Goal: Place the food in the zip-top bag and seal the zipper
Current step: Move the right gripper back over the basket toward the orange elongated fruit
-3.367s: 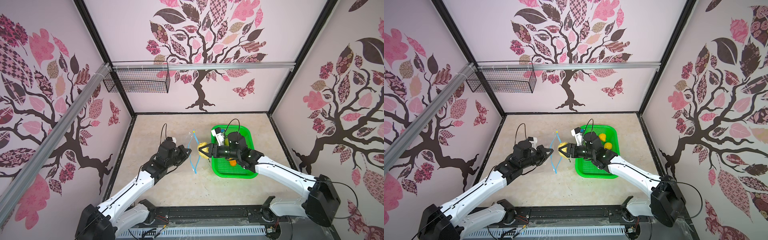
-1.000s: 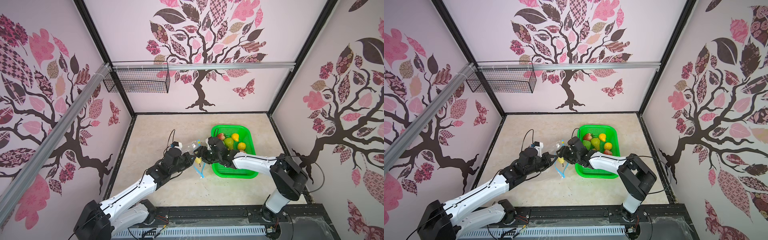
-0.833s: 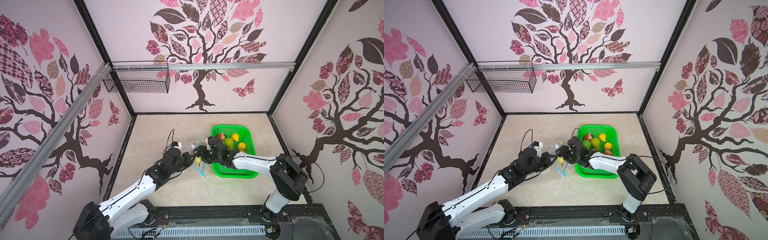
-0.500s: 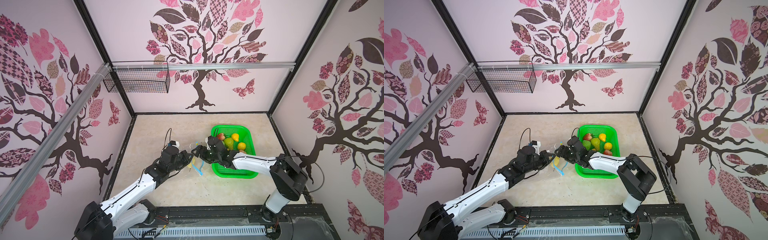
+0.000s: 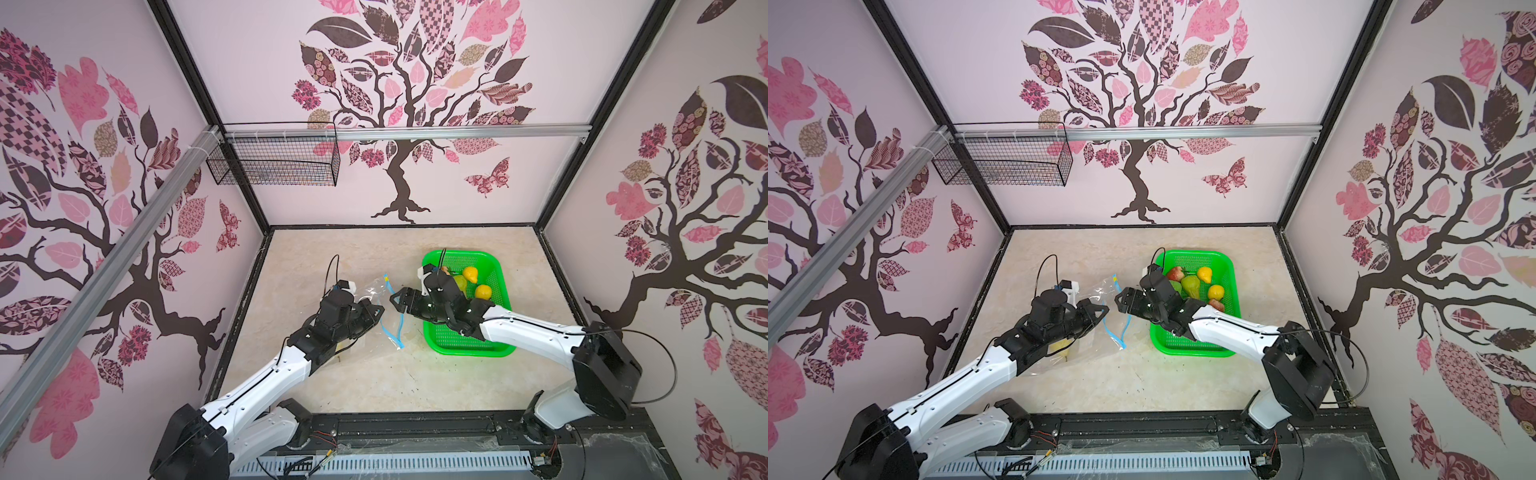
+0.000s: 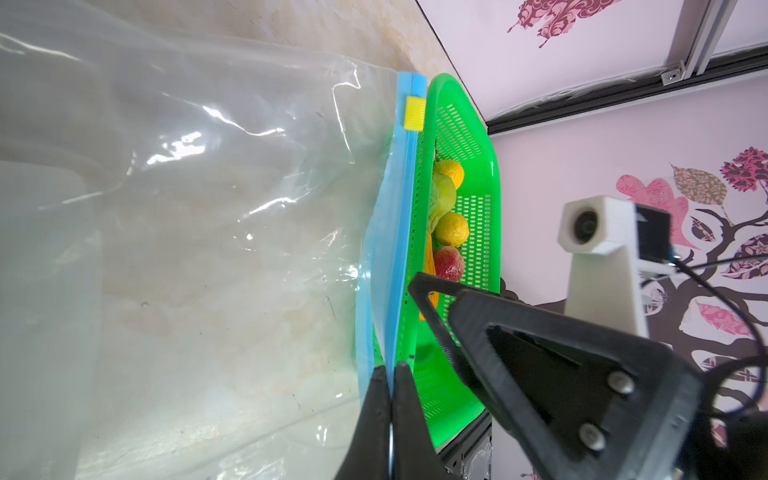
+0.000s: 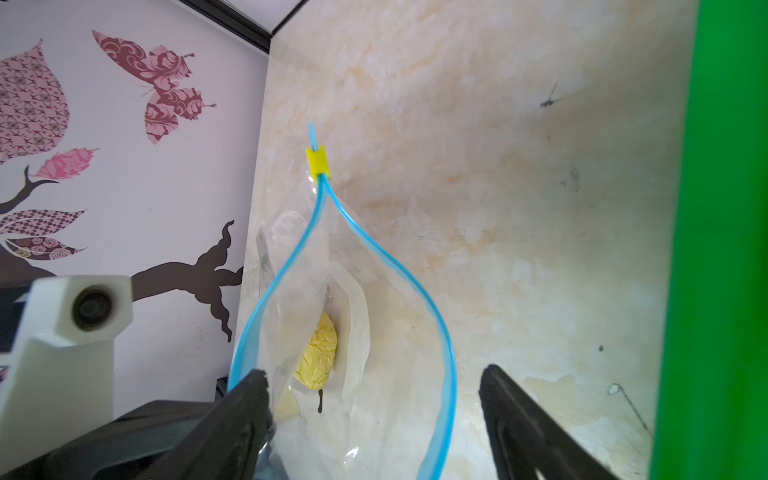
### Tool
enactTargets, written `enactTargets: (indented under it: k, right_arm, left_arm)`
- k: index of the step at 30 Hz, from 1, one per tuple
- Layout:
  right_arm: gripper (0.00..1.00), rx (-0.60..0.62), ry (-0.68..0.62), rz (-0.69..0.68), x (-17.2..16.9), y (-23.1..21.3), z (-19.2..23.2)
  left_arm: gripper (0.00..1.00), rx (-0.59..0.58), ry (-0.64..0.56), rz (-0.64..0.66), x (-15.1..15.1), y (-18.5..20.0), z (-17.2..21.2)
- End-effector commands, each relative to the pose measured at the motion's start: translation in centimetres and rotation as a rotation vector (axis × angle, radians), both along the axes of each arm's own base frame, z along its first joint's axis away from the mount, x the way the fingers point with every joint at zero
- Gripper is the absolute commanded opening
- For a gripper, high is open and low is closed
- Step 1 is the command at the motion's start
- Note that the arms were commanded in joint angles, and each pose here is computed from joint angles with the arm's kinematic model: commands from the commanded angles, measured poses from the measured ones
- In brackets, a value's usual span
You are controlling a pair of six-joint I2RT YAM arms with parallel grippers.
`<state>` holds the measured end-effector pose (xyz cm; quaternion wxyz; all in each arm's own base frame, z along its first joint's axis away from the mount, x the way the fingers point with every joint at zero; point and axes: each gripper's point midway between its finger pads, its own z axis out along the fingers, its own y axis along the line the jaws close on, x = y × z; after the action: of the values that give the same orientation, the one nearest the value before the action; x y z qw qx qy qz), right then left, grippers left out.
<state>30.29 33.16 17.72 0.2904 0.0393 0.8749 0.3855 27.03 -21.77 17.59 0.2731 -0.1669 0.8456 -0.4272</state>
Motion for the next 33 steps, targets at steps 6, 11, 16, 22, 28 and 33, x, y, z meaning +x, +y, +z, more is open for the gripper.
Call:
enactTargets:
  k: [6,11,16,22,28,33]
  right_arm:
    - [0.86,-0.163,-0.180,-0.068,1.0,-5.5,5.2]
    - [0.88,-0.338,-0.185,-0.092,1.4,-10.7,4.5]
    - [0.91,-0.604,-0.164,-0.101,0.9,-15.1,2.5]
    - [0.92,-0.821,-0.091,-0.080,0.4,-17.8,-1.0]
    - [0.92,-0.871,-0.019,-0.039,0.3,-18.5,-4.6]
    - [0.92,-0.864,0.036,0.025,0.3,-17.8,-7.8]
  left_arm:
    - [0.00,0.052,-0.068,-0.055,0.6,-0.3,1.3]
    - [0.00,0.120,-0.081,-0.119,0.4,-0.6,1.2]
    - [0.00,0.162,-0.063,-0.159,0.3,-0.9,0.4]
    - [0.00,0.168,-0.035,-0.220,-0.1,-2.1,-0.6]
    - [0.00,0.213,-0.012,-0.293,-1.6,-4.1,-1.9]
    - [0.00,0.224,0.014,-0.331,-2.3,-5.2,-2.7]
